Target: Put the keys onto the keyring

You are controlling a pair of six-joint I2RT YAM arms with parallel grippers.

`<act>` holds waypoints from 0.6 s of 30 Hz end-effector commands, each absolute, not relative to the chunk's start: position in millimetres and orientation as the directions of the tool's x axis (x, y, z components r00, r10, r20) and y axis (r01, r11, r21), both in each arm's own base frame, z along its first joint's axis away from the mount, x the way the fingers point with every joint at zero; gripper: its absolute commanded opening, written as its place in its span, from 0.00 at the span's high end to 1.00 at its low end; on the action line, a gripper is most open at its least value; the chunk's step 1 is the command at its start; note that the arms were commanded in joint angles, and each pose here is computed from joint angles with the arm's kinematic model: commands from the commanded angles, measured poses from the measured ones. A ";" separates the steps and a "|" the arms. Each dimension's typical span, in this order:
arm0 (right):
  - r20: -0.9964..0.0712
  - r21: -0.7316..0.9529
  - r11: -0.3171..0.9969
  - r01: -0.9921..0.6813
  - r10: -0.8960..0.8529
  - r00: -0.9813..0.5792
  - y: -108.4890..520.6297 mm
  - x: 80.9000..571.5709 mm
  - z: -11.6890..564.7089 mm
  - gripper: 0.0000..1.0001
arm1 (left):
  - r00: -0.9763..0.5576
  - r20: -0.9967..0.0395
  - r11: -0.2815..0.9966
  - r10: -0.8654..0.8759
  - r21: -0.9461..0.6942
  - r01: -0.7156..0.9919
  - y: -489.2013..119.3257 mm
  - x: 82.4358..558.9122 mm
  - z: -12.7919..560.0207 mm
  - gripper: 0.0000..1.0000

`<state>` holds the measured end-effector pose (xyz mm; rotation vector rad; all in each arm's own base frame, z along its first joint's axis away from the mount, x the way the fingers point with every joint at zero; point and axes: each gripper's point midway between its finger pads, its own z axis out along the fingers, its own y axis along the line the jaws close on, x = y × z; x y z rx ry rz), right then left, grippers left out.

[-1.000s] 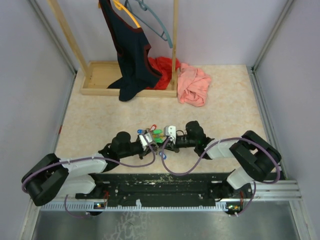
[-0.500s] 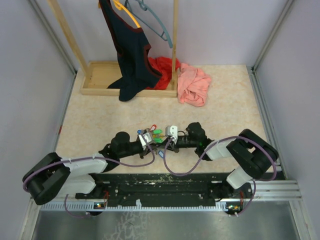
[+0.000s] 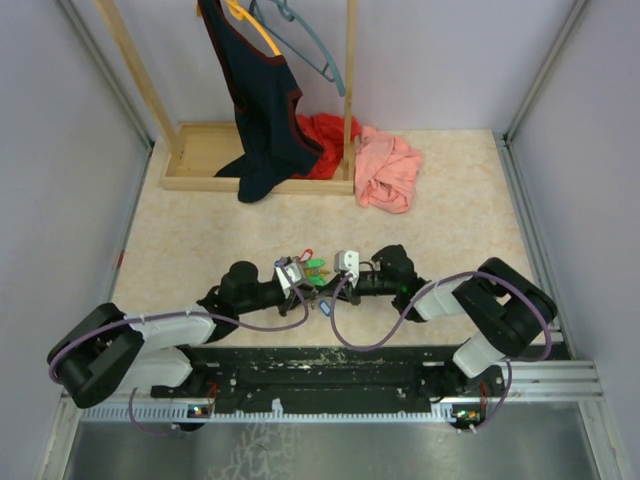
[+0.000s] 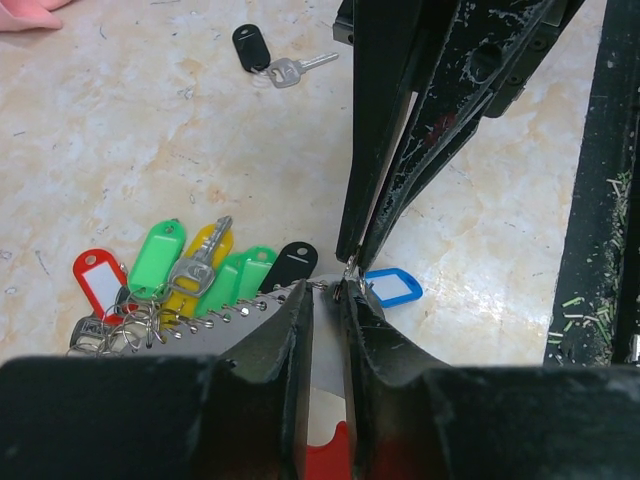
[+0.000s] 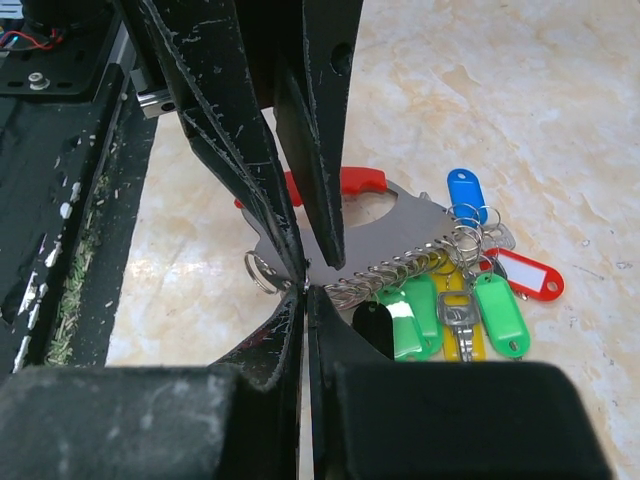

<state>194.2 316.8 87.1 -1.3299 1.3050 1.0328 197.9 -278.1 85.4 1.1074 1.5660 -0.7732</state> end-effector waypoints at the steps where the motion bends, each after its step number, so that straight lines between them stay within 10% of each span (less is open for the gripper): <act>1: -0.988 -0.114 0.006 -0.993 -0.106 0.112 320.7 193.3 104.8 1.00 | -0.059 -0.969 0.331 0.240 0.024 0.943 -281.2 192.3 87.8 0.77; 18: -0.990 -0.103 0.002 -0.995 -0.099 0.103 319.7 193.3 106.3 1.00 | -0.050 -0.970 0.264 0.240 0.016 0.964 -285.0 184.1 86.7 0.99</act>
